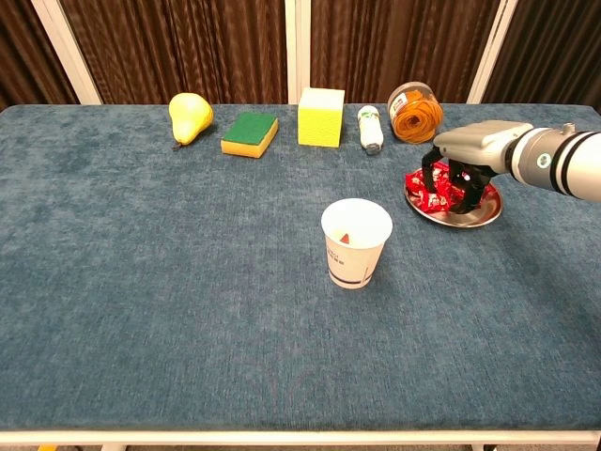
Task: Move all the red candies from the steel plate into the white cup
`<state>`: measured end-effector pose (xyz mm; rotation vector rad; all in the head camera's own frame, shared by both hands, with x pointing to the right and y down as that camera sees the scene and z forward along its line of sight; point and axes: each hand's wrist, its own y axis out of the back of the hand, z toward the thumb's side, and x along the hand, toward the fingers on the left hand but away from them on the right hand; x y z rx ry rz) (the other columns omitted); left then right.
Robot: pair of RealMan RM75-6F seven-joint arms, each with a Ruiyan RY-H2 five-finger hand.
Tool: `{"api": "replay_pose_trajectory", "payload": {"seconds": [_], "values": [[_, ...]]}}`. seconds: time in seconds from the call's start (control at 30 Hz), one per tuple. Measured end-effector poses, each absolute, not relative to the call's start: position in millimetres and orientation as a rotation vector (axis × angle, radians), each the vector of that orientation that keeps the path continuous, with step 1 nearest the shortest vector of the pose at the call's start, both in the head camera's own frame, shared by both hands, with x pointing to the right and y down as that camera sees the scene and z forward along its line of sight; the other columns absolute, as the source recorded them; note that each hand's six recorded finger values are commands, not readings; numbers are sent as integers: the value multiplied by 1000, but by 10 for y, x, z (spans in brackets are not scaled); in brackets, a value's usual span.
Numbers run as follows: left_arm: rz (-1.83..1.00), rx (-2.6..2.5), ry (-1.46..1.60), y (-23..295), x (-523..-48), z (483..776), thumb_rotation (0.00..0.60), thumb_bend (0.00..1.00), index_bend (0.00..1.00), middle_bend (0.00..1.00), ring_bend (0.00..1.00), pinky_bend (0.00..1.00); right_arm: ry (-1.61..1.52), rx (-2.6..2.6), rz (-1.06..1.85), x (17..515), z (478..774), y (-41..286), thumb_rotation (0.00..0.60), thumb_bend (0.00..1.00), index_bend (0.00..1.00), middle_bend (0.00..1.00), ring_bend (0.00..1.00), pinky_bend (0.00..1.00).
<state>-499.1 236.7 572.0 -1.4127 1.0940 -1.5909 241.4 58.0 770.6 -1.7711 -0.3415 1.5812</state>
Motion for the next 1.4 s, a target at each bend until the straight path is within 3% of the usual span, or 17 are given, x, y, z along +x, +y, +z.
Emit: {"api": "replay_pose_trajectory", "payload": {"seconds": [0.33,0.6,0.9,1.23,1.4], "values": [[-1586,-1406,1101,2374,-5001,5710,600,0,220,212,209,204,-354,-1756,1575,2364,7755,559,600,233,552,859,897,1000],[-1574,-1406,1099,2353,-4985,5695,600,0,219,212,209,204,-407,-1766,1557,2401,7645,522,600,291,592,864,898,1000],[-1563,-1399,1095,2327,-4954,5644,600,0,219,212,210,204,-461,-1815,1472,2355,7323,509,600,327,620,867,900,1000],[-1564,-1387,1096,2340,-4948,5590,600,0,220,212,210,205,-476,-2012,1173,1808,6668,770,600,327,626,867,899,1000],[-1569,-1384,1100,2361,-4961,5585,600,0,220,212,210,204,-410,-2061,1100,1586,6611,905,600,327,628,867,899,1000]]}}
